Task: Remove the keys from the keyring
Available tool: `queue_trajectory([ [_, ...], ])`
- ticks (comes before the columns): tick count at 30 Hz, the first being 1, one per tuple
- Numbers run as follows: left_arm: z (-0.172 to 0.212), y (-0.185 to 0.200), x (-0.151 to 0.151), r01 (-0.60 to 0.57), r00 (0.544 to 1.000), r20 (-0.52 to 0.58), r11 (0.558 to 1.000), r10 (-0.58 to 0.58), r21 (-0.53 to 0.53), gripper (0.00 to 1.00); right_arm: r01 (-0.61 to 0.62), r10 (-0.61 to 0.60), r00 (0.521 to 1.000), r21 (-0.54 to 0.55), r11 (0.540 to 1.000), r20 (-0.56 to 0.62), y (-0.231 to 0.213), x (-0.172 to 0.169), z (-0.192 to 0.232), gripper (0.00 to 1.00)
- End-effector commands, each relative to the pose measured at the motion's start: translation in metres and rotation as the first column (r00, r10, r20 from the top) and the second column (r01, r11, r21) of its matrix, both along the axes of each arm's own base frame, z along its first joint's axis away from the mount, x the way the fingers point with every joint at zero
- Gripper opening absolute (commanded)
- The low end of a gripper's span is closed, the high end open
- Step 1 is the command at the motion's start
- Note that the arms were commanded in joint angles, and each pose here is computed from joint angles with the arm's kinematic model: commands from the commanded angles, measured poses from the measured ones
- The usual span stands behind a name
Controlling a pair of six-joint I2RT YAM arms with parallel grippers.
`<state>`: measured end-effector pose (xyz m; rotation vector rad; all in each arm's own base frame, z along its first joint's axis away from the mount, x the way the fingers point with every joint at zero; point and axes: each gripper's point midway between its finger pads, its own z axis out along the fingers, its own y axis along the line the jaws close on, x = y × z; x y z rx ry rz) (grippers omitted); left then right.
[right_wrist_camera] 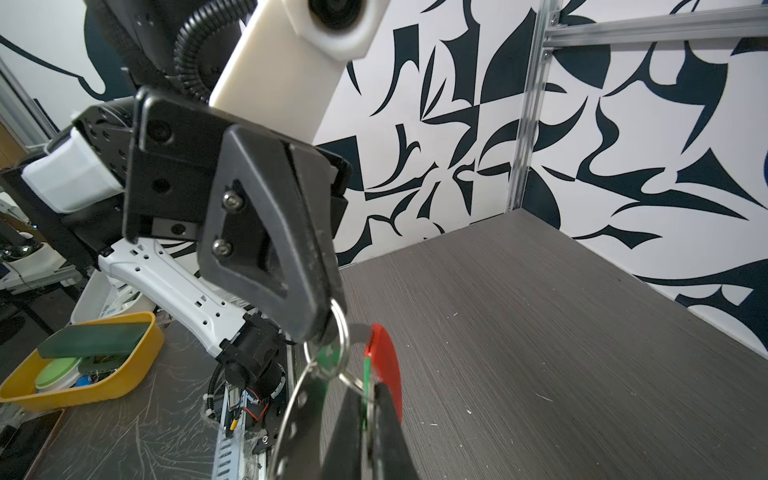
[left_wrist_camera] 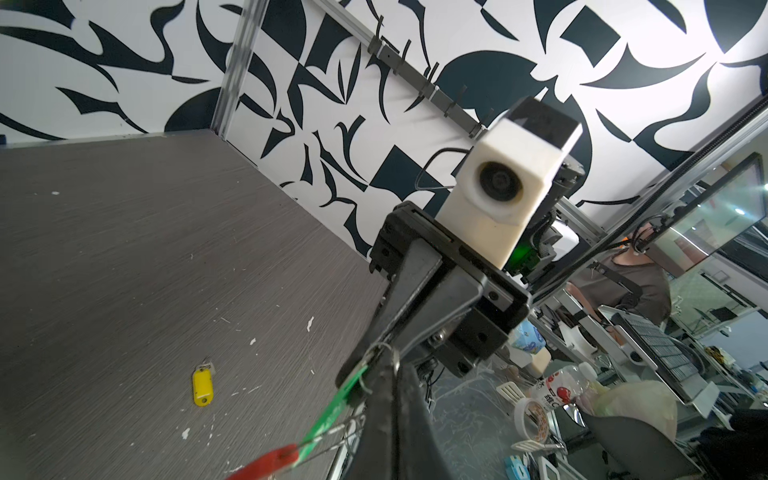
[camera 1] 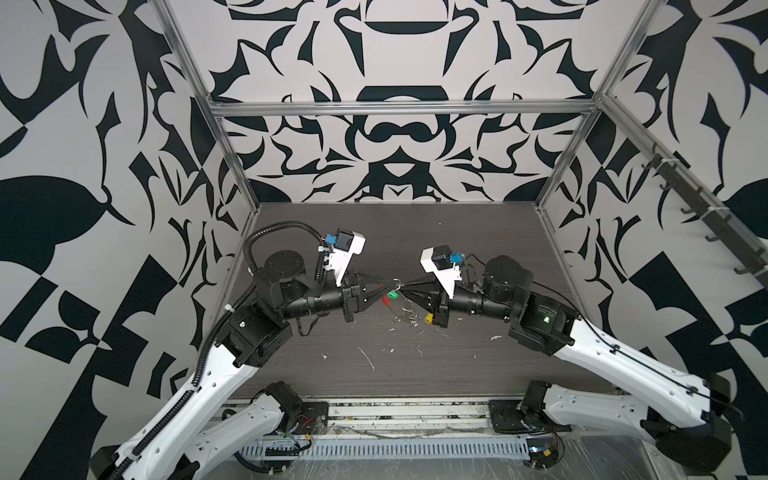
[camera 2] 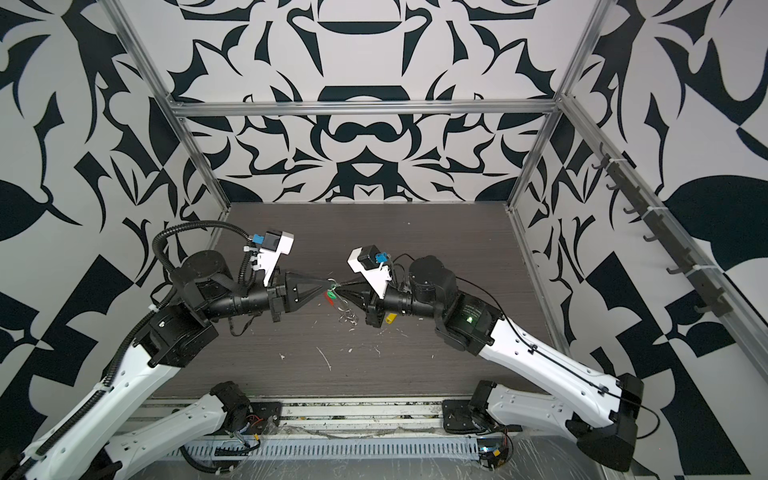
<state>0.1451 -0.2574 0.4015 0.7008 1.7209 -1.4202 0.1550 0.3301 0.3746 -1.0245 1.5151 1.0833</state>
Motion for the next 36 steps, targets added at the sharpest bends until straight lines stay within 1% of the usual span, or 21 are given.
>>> queue_trajectory([
  [1,0.009,0.006,0.009,-0.073,0.996,0.038,0.996,0.075,-0.051,0.00,-0.026,0.022,0.997,0.048,0.999,0.079,0.004,-0.008,0.029,0.00],
  [9,0.012,0.011,0.014,-0.118,0.988,0.082,0.986,0.128,-0.120,0.00,-0.064,0.062,0.991,0.013,0.998,0.117,0.025,-0.017,0.029,0.00],
  [14,0.005,0.011,0.017,-0.129,0.987,0.081,0.984,0.139,-0.120,0.00,-0.080,0.078,0.987,0.008,0.997,0.140,0.035,-0.021,0.034,0.00],
  [20,0.002,0.015,0.018,-0.148,0.983,0.090,0.981,0.159,-0.124,0.00,-0.095,0.095,0.986,-0.008,0.995,0.134,0.043,-0.023,0.029,0.00],
  [26,-0.004,0.025,0.018,-0.201,0.971,0.107,0.972,0.214,-0.123,0.00,-0.047,0.049,0.993,-0.017,0.999,0.104,0.031,-0.020,0.014,0.00],
  [30,-0.012,0.032,0.022,-0.252,0.959,0.112,0.963,0.261,-0.094,0.00,-0.018,0.021,0.996,-0.038,0.999,0.087,0.020,-0.020,0.003,0.00],
  [36,-0.023,0.051,0.032,-0.370,0.920,0.120,0.927,0.374,-0.057,0.00,0.060,-0.056,0.996,-0.046,0.997,0.072,-0.002,-0.009,-0.010,0.00],
])
